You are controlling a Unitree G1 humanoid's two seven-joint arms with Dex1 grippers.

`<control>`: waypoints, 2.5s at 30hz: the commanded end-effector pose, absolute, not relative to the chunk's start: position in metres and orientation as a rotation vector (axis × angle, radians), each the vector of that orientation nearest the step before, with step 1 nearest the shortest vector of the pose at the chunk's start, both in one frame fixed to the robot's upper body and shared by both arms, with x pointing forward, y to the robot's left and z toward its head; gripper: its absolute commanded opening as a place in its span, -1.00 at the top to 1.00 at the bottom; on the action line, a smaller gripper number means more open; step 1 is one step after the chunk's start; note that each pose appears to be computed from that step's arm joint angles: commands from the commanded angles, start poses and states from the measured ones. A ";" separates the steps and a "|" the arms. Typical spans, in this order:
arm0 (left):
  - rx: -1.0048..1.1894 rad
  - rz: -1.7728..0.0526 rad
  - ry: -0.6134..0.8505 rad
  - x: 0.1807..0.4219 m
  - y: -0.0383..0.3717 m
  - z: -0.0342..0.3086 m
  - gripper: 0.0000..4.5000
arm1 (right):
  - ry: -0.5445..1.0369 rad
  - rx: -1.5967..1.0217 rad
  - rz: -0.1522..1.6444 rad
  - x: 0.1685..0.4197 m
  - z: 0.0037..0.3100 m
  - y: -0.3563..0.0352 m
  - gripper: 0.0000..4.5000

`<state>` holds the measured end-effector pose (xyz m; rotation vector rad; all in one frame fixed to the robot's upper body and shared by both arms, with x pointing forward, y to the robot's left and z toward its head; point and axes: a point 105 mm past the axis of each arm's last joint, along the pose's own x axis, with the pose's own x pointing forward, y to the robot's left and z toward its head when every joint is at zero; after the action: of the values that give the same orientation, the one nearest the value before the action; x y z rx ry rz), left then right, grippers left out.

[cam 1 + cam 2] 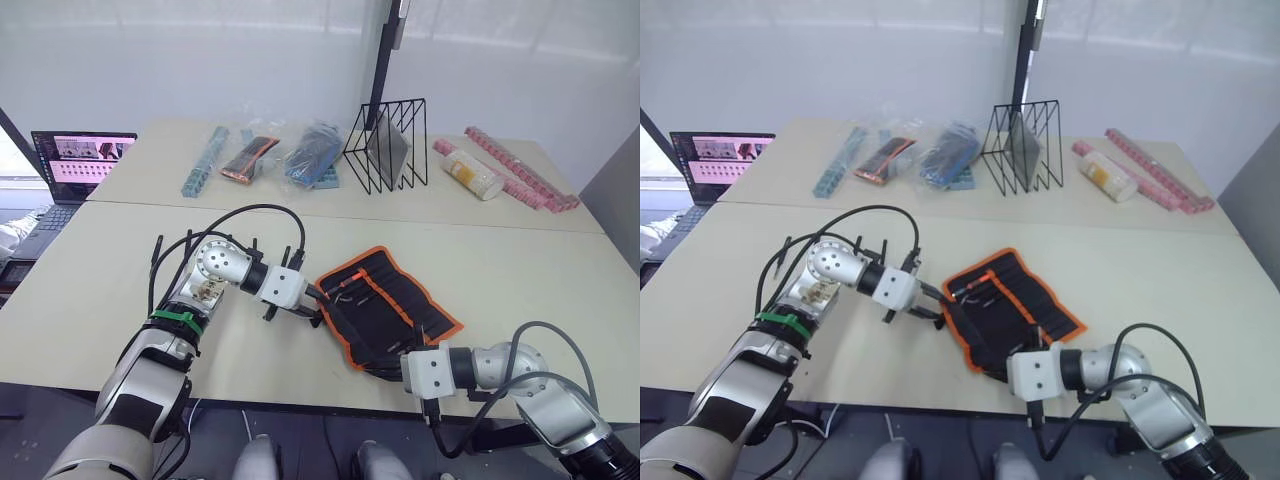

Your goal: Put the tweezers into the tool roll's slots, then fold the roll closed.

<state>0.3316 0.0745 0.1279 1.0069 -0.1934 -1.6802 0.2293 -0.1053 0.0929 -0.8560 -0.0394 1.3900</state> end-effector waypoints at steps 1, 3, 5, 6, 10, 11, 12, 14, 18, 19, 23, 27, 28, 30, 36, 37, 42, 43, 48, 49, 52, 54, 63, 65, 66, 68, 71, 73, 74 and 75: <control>1.079 -1.661 -0.231 0.334 0.076 0.131 0.99 | -0.068 -0.865 1.363 0.229 0.102 -0.106 1.00; 1.114 -1.656 -0.221 0.334 0.080 0.125 0.99 | -0.063 -0.865 1.356 0.229 0.101 -0.107 1.00; 1.123 -1.652 -0.223 0.333 0.082 0.121 0.99 | -0.054 -0.849 1.349 0.228 0.102 -0.108 1.00; 1.123 -1.650 -0.225 0.333 0.082 0.121 0.99 | -0.049 -0.840 1.348 0.228 0.102 -0.109 1.00; 1.122 -1.637 -0.240 0.331 0.083 0.118 1.00 | -0.027 -0.761 1.328 0.226 0.108 -0.107 0.74; 1.120 -1.634 -0.244 0.330 0.083 0.117 1.00 | -0.004 -0.729 1.339 0.223 0.108 -0.106 0.62; 1.117 -1.628 -0.251 0.329 0.083 0.117 1.00 | 0.024 -0.699 1.349 0.220 0.108 -0.105 0.44; 1.112 -1.617 -0.271 0.327 0.084 0.117 1.00 | 0.058 -0.485 1.325 0.221 0.122 -0.104 0.13; 1.115 -1.607 -0.288 0.323 0.088 0.115 1.00 | 0.070 -0.094 1.227 0.240 0.154 -0.108 0.01; 1.119 -1.597 -0.289 0.322 0.089 0.113 1.00 | 0.061 -0.075 1.170 0.250 0.155 -0.109 0.01; 1.116 -1.575 -0.287 0.320 0.092 0.109 1.00 | 0.047 -0.055 1.058 0.268 0.143 -0.097 0.12; 1.132 -1.557 -0.271 0.322 0.095 0.107 1.00 | 0.063 -0.092 1.062 0.263 0.123 -0.082 0.70; 1.136 -1.555 -0.265 0.323 0.097 0.107 1.00 | 0.070 -0.099 1.060 0.263 0.119 -0.080 0.85; 1.141 -1.549 -0.259 0.325 0.098 0.108 1.00 | 0.082 -0.123 1.053 0.263 0.113 -0.079 0.99; 1.149 -1.563 -0.199 0.326 0.103 0.102 1.00 | 0.140 -0.152 0.969 0.273 0.091 -0.088 0.99; 1.144 -1.564 -0.193 0.325 0.103 0.102 1.00 | 0.158 -0.163 0.962 0.273 0.085 -0.089 0.99; 1.090 -1.554 -0.182 0.324 0.103 0.106 0.72 | 0.203 -0.176 0.955 0.270 0.069 -0.085 1.00; 1.077 -1.563 -0.165 0.323 0.104 0.107 0.60 | 0.207 -0.185 0.956 0.270 0.067 -0.084 1.00; 0.984 -1.582 -0.030 0.316 0.118 0.109 -0.12 | 0.217 -0.214 0.945 0.274 0.063 -0.083 1.00; 0.931 -1.578 0.000 0.315 0.120 0.113 -0.29 | 0.218 -0.220 0.944 0.275 0.063 -0.083 1.00; 0.642 -1.557 0.086 0.313 0.120 0.140 -0.71 | 0.219 -0.244 0.948 0.276 0.062 -0.084 1.00; 0.456 -1.543 0.102 0.314 0.116 0.164 -0.71 | 0.218 -0.260 0.949 0.277 0.061 -0.084 1.00; 0.106 -1.407 0.049 0.332 0.069 0.192 0.10 | 0.206 -0.301 0.971 0.275 0.058 -0.080 1.00; 0.108 -1.337 0.083 0.340 0.061 0.175 0.39 | 0.202 -0.305 0.973 0.275 0.059 -0.079 1.00; 0.111 -1.316 0.097 0.341 0.059 0.167 0.53 | 0.199 -0.307 0.974 0.275 0.059 -0.078 1.00; 0.120 -1.292 0.116 0.341 0.058 0.153 0.85 | 0.196 -0.312 0.975 0.275 0.060 -0.078 1.00; 0.144 -1.253 0.176 0.340 0.061 0.126 1.00 | 0.188 -0.324 0.976 0.276 0.063 -0.079 1.00; 0.195 -1.252 0.221 0.336 0.064 0.107 1.00 | 0.181 -0.330 0.974 0.277 0.066 -0.080 1.00; 0.223 -1.253 0.245 0.334 0.066 0.098 1.00 | 0.178 -0.332 0.974 0.277 0.068 -0.081 1.00; 0.250 -1.250 0.265 0.332 0.068 0.090 1.00 | 0.176 -0.334 0.974 0.277 0.069 -0.081 1.00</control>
<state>0.3334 0.0688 0.0913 0.1814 0.2804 -1.2387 0.2779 -0.0795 0.0724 -0.3197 0.1497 0.9693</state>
